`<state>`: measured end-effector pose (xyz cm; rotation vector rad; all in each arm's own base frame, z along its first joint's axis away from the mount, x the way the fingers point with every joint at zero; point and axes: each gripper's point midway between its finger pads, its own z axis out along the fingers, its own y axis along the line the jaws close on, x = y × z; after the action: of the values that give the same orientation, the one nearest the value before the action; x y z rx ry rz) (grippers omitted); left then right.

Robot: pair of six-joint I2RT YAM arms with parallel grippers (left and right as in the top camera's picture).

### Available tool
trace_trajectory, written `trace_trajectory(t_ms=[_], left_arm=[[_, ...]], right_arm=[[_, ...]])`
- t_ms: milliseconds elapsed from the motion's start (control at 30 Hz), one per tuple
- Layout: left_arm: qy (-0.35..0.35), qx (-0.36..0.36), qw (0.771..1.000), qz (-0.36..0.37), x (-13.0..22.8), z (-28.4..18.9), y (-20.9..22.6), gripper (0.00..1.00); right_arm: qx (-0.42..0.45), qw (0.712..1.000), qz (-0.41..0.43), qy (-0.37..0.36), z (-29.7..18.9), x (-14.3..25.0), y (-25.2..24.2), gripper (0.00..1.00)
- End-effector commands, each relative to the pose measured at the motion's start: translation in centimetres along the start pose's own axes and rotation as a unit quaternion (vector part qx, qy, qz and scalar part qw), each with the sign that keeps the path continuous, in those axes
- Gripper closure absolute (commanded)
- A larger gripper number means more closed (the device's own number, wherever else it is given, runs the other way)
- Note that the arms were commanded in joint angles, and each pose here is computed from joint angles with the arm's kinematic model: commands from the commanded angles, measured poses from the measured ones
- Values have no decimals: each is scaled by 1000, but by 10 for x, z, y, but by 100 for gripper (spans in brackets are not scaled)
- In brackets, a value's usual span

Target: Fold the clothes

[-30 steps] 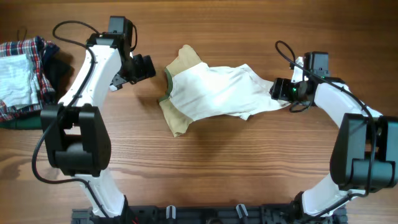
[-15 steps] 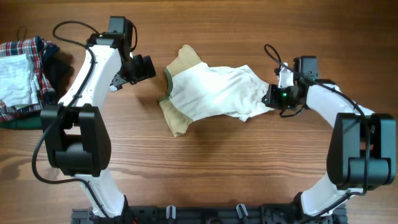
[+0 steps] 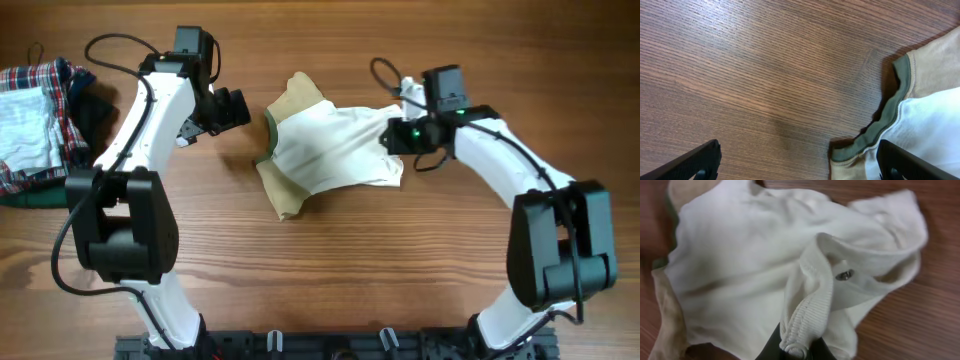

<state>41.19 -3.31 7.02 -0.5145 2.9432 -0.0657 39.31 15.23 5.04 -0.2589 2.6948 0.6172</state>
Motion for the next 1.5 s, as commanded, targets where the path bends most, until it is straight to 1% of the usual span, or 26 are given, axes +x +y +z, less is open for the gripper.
trace_trajectory(t_ms=[0, 33, 100, 133, 333, 400, 433, 500, 567, 633, 700, 767, 833, 900, 967, 1000, 1067, 1133, 1233, 1333, 1467], left_arm=[[-13, 0, 1000, 6, -5, -8, 0, 0], [-13, 0, 1000, 6, -5, -8, 0, 0], [-13, 0, 1000, 6, -5, -8, 0, 0], [-13, 0, 1000, 6, -5, -8, 0, 0], [-13, 0, 1000, 6, -5, -8, 0, 0], [-13, 0, 1000, 6, -5, -8, 0, 0], [-13, 0, 1000, 6, -4, -8, 0, 0], [-13, 0, 1000, 6, -4, -8, 0, 0], [-13, 0, 1000, 6, -5, -8, 0, 0], [-13, 0, 1000, 6, -5, -8, 0, 0], [-13, 0, 1000, 6, -5, -8, 0, 0], [-13, 0, 1000, 7, -5, -8, 0, 0], [-13, 0, 1000, 6, -5, -8, 0, 0], [-13, 0, 1000, 6, -5, -8, 0, 0], [-13, 1, 1000, 6, -5, -8, -1, 0], [-13, 1, 1000, 7, -4, -8, -1, 0], [-10, 10, 1000, 8, -3, -8, -5, 0], [-9, 11, 1000, 8, -2, -8, -5, 0], [-8, 11, 1000, 8, -2, -8, -6, 0], [-9, 11, 1000, 8, -2, -8, -6, 0], [-9, 11, 1000, 8, -2, -8, -6, 0]], right_arm=[[-14, 999, -38, -21, 5, -14, 26, 95], [-13, 999, -44, -24, 7, -15, 29, 95], [-2, 998, -59, -32, 10, -18, 35, 90], [-1, 997, -64, -35, 11, -19, 37, 89], [-20, 993, -98, -61, 16, -28, 65, 88], [-22, 992, -102, -65, 16, -30, 68, 85], [-22, 992, -102, -65, 16, -30, 68, 80], [-22, 992, -102, -65, 17, -30, 68, 55], [-22, 992, -102, -65, 17, -30, 68, 46], [-22, 992, -102, -66, 16, -30, 68, 41], [-23, 992, -105, -68, 16, -31, 68, 34], [-22, 990, -118, -79, 13, -37, 68, 34], [-17, 989, -109, -97, 0, -52, 62, 34], [-9, 991, -83, -105, -9, -60, 51, 35], [30, 993, -53, -104, -12, -61, 26, 43], [53, 992, -47, -100, -10, -60, 14, 48], [77, 992, -43, -92, -1, -56, 2, 75], [79, 993, -39, -78, 12, -50, -4, 89], [83, 995, -30, -52, 33, -37, -14, 96], [86, 995, -26, -36, 40, -29, -18, 96], [110, 991, -33, -64, 41, -42, -27, 96]])
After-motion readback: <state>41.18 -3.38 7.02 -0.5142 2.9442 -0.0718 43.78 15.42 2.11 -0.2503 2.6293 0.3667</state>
